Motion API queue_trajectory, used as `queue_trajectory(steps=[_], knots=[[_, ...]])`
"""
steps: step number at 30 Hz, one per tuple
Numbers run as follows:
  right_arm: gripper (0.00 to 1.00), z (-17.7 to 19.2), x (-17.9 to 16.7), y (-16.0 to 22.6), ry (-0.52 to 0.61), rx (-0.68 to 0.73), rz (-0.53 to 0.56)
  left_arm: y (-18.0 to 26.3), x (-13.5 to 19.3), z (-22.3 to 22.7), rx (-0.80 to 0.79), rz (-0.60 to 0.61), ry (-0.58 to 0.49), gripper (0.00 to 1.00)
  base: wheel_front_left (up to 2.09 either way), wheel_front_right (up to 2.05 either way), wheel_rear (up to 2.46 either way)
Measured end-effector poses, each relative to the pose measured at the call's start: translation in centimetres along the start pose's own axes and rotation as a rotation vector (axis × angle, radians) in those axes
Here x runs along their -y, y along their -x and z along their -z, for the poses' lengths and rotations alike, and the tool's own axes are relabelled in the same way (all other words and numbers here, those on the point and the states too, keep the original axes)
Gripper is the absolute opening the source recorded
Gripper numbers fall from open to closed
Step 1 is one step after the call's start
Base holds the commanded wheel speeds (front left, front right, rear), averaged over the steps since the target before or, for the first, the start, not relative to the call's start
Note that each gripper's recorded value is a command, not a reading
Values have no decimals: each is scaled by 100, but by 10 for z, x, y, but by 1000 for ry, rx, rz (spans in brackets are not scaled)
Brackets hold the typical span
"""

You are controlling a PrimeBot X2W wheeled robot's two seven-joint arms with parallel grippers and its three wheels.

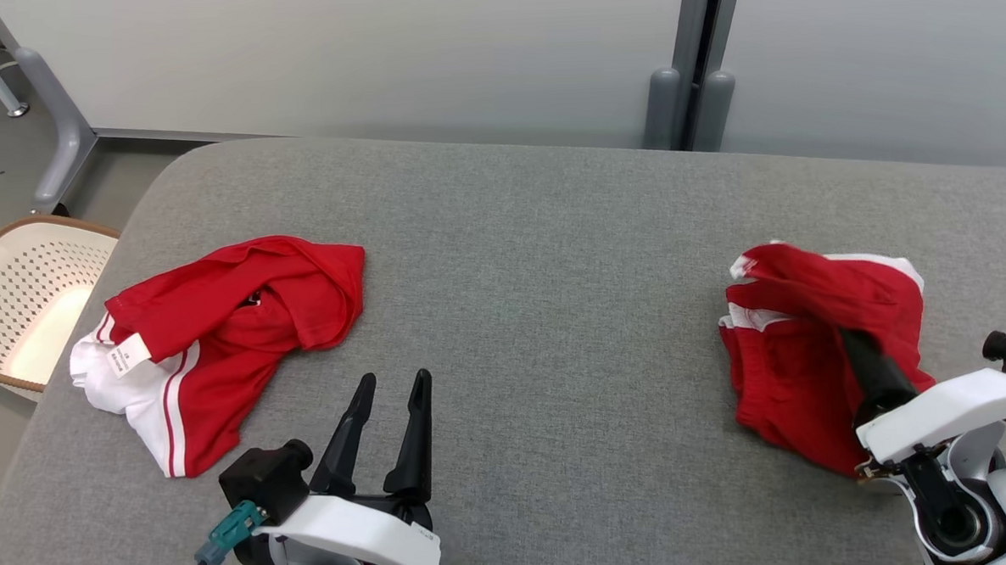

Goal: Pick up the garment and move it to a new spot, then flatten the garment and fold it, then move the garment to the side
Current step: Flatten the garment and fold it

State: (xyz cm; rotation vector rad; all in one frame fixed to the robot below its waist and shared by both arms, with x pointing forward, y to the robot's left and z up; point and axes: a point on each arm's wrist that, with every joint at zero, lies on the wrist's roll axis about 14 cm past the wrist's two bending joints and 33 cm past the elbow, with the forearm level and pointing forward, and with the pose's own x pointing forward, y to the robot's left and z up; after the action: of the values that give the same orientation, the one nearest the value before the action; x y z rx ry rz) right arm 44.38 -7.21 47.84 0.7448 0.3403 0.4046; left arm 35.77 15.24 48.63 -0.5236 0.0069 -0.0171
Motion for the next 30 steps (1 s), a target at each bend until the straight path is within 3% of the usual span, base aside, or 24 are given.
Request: queue_trajectory(steps=[8,9,10,11,30], knots=[[0,33,-10,2,59,-113,-38,7,-5,-6,19,-24,-1,100,0,0,0],[10,38,-10,3,69,-131,-42,8,-6,-6,20,-27,0,100,0,0,0],[66,43,-11,3,80,-148,-48,9,-7,-6,20,-31,1,100,0,0,0],[100,48,-14,3,94,-166,-58,10,-8,-6,21,-35,2,100,0,0,0],[100,122,3,14,272,-480,-71,18,-21,4,-8,-85,6,100,0,0,0]])
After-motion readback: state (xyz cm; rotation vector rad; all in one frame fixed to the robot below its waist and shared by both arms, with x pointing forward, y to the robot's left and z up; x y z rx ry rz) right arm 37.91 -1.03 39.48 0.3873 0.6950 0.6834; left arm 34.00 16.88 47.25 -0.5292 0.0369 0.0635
